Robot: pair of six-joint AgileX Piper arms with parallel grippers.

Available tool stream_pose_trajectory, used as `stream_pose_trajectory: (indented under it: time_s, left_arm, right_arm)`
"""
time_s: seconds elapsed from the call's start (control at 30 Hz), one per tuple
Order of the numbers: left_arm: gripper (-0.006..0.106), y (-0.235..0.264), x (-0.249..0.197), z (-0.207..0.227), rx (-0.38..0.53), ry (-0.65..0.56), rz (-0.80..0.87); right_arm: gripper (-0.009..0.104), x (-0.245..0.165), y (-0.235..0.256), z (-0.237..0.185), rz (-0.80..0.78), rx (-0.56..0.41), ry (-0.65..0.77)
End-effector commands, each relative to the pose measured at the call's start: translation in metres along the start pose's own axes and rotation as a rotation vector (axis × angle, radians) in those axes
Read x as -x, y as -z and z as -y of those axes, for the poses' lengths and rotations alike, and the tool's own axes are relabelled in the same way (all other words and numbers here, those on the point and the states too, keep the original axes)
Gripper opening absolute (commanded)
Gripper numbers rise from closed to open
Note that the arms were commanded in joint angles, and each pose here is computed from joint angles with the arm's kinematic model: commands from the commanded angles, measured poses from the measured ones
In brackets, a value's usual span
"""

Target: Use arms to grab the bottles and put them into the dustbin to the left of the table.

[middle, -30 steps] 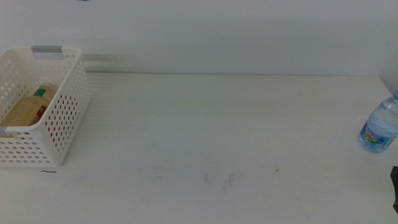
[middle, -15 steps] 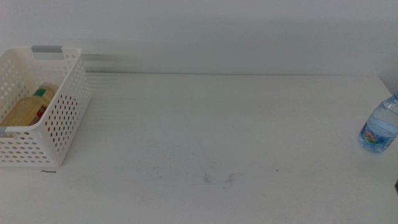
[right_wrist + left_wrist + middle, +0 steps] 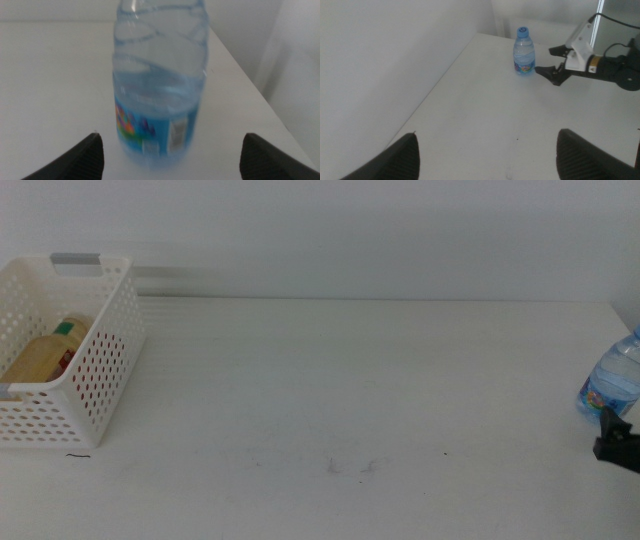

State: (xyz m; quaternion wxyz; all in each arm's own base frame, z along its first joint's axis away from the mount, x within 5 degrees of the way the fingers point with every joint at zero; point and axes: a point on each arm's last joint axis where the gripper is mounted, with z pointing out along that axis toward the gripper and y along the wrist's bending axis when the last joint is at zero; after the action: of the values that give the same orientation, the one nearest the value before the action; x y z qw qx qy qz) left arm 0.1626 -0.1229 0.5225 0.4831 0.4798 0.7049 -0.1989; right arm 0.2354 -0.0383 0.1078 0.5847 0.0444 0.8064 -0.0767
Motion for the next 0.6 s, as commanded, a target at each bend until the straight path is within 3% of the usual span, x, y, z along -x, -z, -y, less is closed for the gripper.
stream_pose_trajectory:
  time_s: [0.0,0.23,0.37,0.43,0.5,0.57]
  left_arm:
    - [0.094,0.002,0.002,0.001,0.008,-0.005,0.015]
    - [0.094,0.002,0.002,0.001,0.008,-0.005,0.015]
    - [0.094,0.002,0.002,0.001,0.008,-0.003,0.015]
    - [0.094,0.002,0.002,0.001,0.008,-0.003,0.015]
    - [0.094,0.002,0.002,0.001,0.008,-0.003,0.015]
    - [0.094,0.002,0.002,0.001,0.008,-0.003,0.015]
  right_arm:
    - [0.087,0.004,-0.012,-0.001,0.041,0.012,0.007]
    - [0.086,0.014,-0.054,-0.002,0.111,0.011,0.007]
    - [0.077,0.018,-0.078,-0.003,0.111,0.016,0.003]
    - [0.053,0.020,-0.085,-0.010,0.090,0.046,0.004]
    - [0.004,0.022,-0.086,-0.025,0.075,0.086,0.016]
    - [0.000,0.030,-0.083,-0.048,0.115,0.137,0.036]
